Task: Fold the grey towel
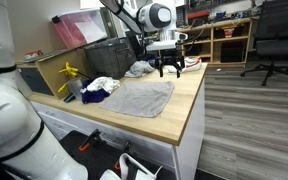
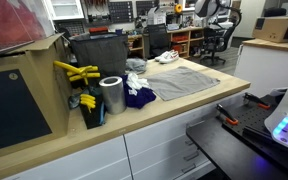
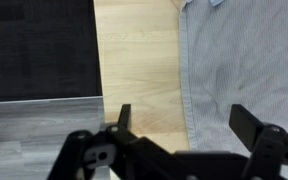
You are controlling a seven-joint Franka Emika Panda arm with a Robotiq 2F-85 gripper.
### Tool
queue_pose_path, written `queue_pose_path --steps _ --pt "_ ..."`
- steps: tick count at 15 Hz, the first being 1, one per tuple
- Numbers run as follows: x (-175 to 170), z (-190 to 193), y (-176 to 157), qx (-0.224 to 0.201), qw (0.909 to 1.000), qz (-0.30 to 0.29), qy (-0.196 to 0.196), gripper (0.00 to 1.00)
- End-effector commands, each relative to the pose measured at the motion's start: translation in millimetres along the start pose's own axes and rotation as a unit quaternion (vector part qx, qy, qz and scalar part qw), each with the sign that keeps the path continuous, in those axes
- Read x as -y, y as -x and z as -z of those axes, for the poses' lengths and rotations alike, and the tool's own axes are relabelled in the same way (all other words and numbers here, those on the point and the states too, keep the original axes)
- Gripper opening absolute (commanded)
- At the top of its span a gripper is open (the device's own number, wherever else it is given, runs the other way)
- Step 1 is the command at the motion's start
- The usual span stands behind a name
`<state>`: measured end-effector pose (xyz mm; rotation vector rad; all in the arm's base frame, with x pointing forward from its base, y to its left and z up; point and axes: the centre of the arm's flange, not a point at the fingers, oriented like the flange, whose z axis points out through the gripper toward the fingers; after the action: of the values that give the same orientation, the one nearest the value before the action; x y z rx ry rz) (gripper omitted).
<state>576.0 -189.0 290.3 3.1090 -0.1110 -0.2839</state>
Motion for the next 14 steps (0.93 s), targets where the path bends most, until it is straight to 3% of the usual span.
queue_pose_path --steps 1,8,14 --pt "15.9 -10.3 -67.8 0.024 0.9986 0.039 0.026 1.00" --pt "41.5 -43.9 -151.5 0.052 0.9931 0.087 0.060 1.00" --pt "61.9 -58.1 -184.7 0.104 0.9848 0.132 0.043 1.00"
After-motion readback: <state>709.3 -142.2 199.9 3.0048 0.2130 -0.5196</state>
